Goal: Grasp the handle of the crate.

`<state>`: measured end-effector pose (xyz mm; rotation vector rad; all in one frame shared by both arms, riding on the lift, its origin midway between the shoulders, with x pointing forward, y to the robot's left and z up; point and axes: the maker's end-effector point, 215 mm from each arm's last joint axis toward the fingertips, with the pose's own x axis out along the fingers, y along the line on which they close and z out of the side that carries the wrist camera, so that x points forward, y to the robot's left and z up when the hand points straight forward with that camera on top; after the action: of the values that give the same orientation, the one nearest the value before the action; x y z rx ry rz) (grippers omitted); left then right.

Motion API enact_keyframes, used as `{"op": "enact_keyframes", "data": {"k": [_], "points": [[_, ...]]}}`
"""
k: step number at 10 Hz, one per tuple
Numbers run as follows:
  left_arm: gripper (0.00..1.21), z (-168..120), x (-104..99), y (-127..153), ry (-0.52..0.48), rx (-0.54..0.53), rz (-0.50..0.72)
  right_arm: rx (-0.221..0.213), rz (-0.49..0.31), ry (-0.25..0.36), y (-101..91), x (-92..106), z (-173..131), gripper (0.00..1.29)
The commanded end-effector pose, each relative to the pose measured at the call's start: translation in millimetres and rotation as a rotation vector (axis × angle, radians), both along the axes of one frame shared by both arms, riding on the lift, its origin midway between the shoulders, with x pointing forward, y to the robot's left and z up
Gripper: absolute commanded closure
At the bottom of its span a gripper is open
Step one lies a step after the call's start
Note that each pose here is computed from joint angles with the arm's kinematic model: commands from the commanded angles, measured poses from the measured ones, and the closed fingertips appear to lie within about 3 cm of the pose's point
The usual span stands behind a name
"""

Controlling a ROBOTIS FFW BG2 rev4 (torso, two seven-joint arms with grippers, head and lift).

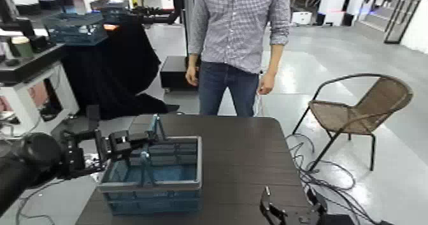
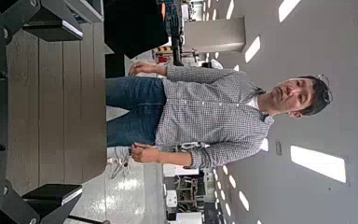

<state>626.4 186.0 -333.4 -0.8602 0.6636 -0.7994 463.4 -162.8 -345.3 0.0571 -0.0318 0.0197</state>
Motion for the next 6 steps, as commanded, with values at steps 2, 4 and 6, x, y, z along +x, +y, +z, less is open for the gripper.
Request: {"op": "enact_keyframes", "data": {"k": [2,4,6], "points": [[1.19,3.4,-22.7,-24.0,-0.011,-0.041,-0.062,0.001,-0.007,0.004,-2.4,-1.1,-1.5,0.15],[1.19,13.9,-39.2,-41.2,-0.033,-0.07,-0.105,-0.002,-0.012,0.006,-4.7,-1.3,-2.5,0.15],[1.19,23.4,-54.1,-56.5,-0.048,-0.094,-0.125,-0.006,-0.019,0.004,-6.1,-1.3,-1.5,0.15]]}}
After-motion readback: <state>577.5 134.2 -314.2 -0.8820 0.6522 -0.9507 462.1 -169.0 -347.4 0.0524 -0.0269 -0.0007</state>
